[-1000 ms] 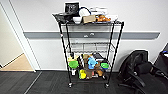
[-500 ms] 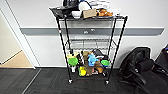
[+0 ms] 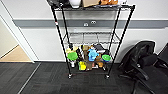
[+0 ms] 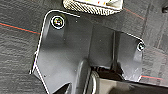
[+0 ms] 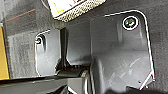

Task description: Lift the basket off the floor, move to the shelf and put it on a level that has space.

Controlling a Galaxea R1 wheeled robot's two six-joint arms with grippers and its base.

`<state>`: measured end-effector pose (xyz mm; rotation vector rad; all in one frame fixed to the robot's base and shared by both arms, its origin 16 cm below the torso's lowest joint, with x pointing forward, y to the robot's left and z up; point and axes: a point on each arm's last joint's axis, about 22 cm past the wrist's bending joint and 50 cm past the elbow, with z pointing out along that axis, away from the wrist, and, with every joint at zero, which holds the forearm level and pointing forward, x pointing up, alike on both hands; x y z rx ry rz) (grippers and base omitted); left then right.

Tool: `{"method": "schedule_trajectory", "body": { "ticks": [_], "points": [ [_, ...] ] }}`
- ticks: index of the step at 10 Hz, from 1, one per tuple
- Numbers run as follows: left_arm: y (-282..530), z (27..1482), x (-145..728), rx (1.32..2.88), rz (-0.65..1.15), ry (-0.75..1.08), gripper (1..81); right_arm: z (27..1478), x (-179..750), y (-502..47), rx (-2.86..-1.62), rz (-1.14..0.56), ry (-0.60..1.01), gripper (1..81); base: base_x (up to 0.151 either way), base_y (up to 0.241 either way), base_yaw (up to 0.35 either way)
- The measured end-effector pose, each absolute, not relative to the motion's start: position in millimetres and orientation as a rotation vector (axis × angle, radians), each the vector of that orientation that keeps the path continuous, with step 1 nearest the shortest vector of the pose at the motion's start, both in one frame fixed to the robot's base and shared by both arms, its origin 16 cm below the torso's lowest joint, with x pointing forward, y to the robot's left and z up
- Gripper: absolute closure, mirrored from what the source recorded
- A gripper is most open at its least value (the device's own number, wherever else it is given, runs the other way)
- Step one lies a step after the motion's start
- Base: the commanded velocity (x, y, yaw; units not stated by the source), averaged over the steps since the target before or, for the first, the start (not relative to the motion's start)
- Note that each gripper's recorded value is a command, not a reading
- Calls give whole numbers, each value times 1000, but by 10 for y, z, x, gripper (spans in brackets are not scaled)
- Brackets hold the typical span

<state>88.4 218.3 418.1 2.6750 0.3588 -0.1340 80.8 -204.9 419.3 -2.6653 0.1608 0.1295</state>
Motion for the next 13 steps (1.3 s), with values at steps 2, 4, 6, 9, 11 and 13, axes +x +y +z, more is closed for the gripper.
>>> {"method": "schedule_trajectory", "body": {
  "ticks": [2,4,6,9,11,13],
  "points": [
    [2220,4048,848,2693,-163,374,10,4075,940,-2094,-2672,145,165,10,0,0,0],
    [2143,3906,896,2703,-178,378,10,3983,1023,-2114,-2674,165,168,10,0,0,0],
    [2093,3806,1092,2704,-147,380,10,3906,1221,-2116,-2675,144,159,10,0,0,0],
    [2202,3655,1443,2719,-90,402,10,3782,1598,-2113,-2675,87,140,10,0,0,0],
    [2209,3565,1623,2718,-59,396,10,3698,1790,-2112,-2674,66,127,10,0,0,0],
    [2267,3453,1791,2729,-25,396,10,3610,1948,-2134,-2677,45,112,10,0,0,0]
  ]
}}
